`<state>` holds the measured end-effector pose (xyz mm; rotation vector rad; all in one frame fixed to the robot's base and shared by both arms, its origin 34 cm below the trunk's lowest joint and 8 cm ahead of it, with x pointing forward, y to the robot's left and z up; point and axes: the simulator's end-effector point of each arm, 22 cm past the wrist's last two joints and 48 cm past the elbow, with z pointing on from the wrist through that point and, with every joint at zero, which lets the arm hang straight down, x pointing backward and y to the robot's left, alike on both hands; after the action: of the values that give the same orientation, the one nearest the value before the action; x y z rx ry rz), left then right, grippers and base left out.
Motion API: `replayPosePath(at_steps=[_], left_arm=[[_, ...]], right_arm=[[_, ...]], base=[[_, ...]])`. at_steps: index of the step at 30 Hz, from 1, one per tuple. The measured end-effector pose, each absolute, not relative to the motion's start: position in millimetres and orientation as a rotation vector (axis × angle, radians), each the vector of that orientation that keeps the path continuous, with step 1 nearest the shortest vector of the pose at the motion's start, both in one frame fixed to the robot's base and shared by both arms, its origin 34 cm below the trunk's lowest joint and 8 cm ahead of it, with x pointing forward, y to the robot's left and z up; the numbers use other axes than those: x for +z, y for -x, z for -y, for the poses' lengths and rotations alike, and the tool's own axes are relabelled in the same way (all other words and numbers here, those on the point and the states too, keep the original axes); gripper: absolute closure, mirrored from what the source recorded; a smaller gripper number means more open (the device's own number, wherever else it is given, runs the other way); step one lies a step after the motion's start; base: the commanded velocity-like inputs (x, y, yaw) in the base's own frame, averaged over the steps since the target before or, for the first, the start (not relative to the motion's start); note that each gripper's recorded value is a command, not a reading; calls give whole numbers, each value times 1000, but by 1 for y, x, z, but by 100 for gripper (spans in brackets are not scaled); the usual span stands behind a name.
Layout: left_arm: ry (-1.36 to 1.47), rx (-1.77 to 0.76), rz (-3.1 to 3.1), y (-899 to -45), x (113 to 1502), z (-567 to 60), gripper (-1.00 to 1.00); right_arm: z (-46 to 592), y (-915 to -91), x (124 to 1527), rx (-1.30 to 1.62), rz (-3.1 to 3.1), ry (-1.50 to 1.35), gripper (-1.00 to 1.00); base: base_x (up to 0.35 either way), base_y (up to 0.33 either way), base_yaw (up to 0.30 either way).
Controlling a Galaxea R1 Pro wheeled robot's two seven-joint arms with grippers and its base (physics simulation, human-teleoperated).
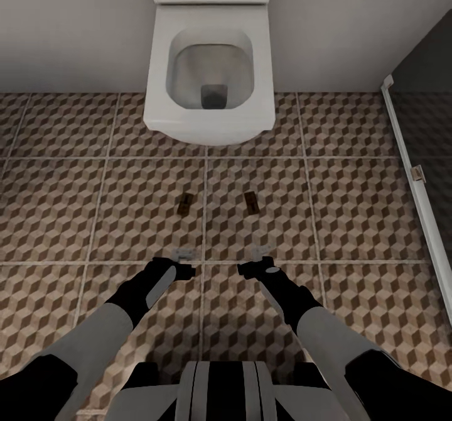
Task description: Take the four mousetraps from the cabinet in the bathroom and place them on the bathroom floor. Make sure all four end up on the same floor surface, and ensure that at least two of them are either under or directly next to the same bathroom sink.
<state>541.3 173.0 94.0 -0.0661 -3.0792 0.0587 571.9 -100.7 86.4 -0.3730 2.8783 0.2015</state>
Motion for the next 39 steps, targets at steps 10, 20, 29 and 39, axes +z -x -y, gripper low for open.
replayPosePath(at_steps=[10,20,29,39], left_arm=[[67,60,3080,-542,94,-172,-100],[67,59,3080,-542,94,-173,-100],[67,60,3079,-543,99,-172,-100],[68,59,3080,-548,121,-173,-100]], right_arm=[[101,-572,86,201,-2878,373,-100],[101,-572,86,201,-2878,374,-100],[101,-573,91,200,-2877,373,-100],[102,-578,112,200,-2877,373,-100]], base=[[-12,0,0],[0,0,0],[0,0,0],[0,0,0]])
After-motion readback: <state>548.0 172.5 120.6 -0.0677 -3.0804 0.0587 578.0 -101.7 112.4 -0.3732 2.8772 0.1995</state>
